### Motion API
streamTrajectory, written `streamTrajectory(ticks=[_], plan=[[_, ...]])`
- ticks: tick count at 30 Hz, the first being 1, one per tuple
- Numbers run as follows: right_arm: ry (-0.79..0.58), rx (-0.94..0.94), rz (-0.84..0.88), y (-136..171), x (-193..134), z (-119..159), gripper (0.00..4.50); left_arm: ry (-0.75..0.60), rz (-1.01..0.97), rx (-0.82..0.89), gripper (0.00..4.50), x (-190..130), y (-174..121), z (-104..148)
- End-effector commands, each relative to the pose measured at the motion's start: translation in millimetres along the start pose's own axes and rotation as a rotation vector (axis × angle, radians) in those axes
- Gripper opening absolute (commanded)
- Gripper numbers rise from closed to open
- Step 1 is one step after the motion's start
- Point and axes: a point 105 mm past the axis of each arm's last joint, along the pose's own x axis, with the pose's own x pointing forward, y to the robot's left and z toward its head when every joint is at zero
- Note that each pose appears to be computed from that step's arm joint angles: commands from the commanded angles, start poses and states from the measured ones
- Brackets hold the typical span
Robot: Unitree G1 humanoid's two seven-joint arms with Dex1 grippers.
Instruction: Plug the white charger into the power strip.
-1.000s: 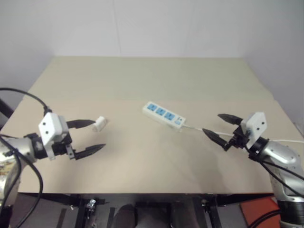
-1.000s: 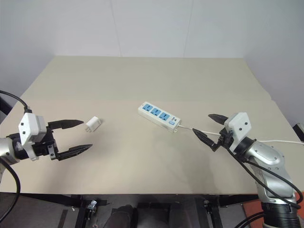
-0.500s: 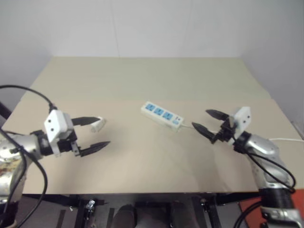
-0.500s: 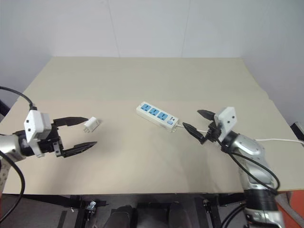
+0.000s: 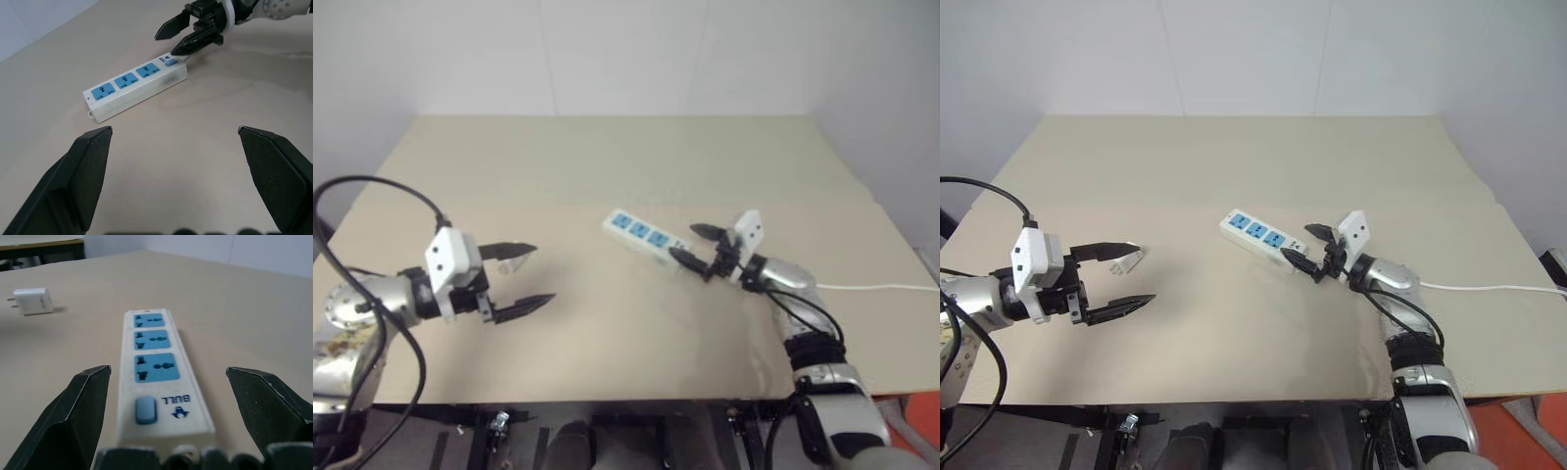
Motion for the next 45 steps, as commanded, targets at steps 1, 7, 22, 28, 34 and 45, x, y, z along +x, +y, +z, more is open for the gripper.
streamTrajectory(ticks=[1, 7, 22, 28, 34, 45], plan=[[-0.025, -0.026, 0.018, -1, 7, 6, 4.46, -0.019, 0.000, 0.030, 4.50, 0, -1, 9], [0.011, 0.000, 0.040, 2, 18, -8, 4.46, -0.010, 0.005, 0.031, 4.50, -2, -2, 9], [0.055, 0.035, 0.078, 13, 35, -26, 4.46, -0.008, 0.001, 0.030, 4.50, -3, -3, 9], [0.096, 0.021, 0.128, 21, 36, -34, 4.08, -0.007, 0.001, 0.031, 4.50, -3, -3, 10], [0.109, 0.011, 0.155, 25, 34, -37, 3.43, -0.008, 0.001, 0.029, 4.50, -3, -3, 10], [0.026, -0.055, 0.362, 45, 17, -9, 3.43, -0.013, -0.002, 0.026, 4.50, -3, -2, 9]])
